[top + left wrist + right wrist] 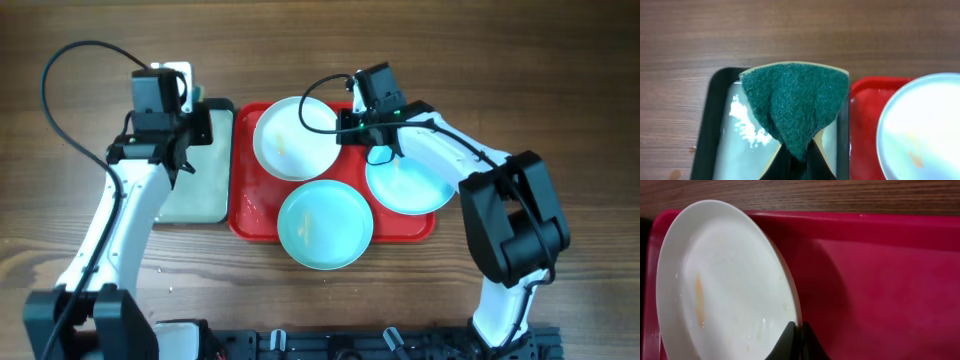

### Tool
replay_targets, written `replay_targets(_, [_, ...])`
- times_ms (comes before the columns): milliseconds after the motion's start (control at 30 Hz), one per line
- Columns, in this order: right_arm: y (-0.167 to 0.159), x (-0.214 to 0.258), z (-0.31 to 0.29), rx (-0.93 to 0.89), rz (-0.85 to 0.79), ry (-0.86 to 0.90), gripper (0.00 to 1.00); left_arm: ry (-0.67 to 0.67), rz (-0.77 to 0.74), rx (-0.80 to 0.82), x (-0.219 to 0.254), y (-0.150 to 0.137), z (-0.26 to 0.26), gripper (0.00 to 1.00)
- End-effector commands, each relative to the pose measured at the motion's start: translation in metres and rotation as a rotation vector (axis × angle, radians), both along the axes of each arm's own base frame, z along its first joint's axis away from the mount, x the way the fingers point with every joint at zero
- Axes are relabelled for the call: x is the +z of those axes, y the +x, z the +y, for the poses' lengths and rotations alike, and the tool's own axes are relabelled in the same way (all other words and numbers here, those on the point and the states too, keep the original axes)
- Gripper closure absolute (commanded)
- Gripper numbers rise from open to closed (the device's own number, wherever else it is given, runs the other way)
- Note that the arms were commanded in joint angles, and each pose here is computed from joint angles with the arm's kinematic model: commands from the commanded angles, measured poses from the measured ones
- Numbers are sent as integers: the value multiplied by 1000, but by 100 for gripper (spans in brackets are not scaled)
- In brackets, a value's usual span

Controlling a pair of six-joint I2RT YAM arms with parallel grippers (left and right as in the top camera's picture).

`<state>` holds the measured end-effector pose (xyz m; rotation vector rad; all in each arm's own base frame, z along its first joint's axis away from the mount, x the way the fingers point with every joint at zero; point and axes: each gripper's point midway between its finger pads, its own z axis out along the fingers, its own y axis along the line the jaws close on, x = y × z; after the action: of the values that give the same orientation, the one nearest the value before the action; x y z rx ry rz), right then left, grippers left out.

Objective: Clean dirty plates on tray and stack at the side
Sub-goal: 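Scrub the white plate with the sponge in the left gripper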

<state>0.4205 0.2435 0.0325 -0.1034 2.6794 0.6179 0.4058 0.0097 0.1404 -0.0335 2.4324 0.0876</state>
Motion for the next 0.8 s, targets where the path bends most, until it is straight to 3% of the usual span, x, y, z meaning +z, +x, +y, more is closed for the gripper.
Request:
replay_targets(0, [0,11,15,12,-18,28,96,30,12,-71,-4,6,-14,96])
replay_targets(67, [0,8,13,0,-21,7,96,15,4,-68,-1,7,-19,96])
replay_targets(267, [-1,0,12,-1,-6,-2,96,-342,17,-101,4,2,-91,96])
replay_targets(467, [-1,0,12,-1,-6,-2,96,-424,92,-75,-21,-8,-133,96])
replay_targets(767, [-2,0,12,3,-3,-3,96,-350,212,-23,-93,-1,-131,96])
